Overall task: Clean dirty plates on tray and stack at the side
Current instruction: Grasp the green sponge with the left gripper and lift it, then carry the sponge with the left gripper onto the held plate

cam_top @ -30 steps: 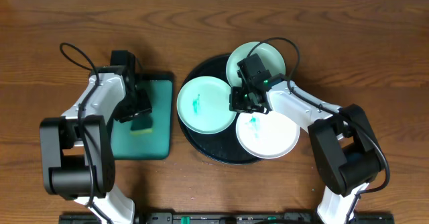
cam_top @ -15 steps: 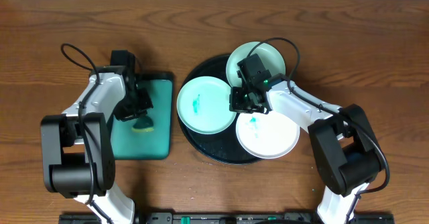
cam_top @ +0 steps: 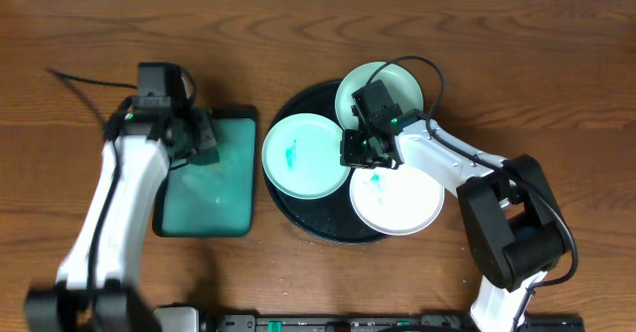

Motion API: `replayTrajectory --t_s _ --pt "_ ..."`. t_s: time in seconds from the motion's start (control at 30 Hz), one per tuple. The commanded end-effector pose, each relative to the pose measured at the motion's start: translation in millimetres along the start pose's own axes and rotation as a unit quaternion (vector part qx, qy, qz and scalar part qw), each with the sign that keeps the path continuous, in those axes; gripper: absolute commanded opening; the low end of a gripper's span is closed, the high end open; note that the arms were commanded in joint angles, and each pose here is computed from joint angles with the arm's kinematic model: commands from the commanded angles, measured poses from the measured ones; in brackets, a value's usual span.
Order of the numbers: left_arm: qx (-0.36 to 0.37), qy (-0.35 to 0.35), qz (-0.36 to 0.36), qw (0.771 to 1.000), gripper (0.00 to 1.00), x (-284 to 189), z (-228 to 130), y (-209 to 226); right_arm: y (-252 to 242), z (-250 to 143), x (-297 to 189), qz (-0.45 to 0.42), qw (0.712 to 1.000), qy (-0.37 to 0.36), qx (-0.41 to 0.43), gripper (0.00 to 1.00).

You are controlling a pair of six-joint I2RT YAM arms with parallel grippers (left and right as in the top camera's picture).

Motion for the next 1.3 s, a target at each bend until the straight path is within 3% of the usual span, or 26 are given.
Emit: replayTrajectory --t_s 0.0,0.17,0.4,0.83,1.27 --pt "0.041 -0.064 0.035 0.996 0.07 -35.1 8.3 1.4 -14.6 -14.9 13.7 -0.030 0.999 0.028 -0.010 0.01" --pt "0.088 -0.156 0.029 0.983 0.07 -80.1 17.2 -14.7 -15.4 -14.3 13.7 -0.034 0.999 0.025 -0.011 0.01" --pt "0.122 -0.207 0.062 0.969 0.07 -106.8 18.3 -23.1 -16.0 -13.7 13.7 -0.036 0.999 0.023 -0.015 0.01" --pt "0.143 -0.208 0.075 0.965 0.07 -107.8 17.8 -24.8 -16.0 -13.7 13.7 -0.036 0.999 0.023 -0.017 0.01" --pt "0.230 -0.153 0.095 0.956 0.07 -82.3 15.3 -25.3 -15.5 -13.2 13.7 -0.035 0.999 0.021 -0.018 0.01"
Point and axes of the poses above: each gripper's point midway between its finger pads, its own x axis out along the fingers, its own y axis along the line the jaws close on, z = x × y, the point moved 5 cm from there along -x, back along the fingers, and after that the axes turned 11 degrees about x, right-handed, at the moved point
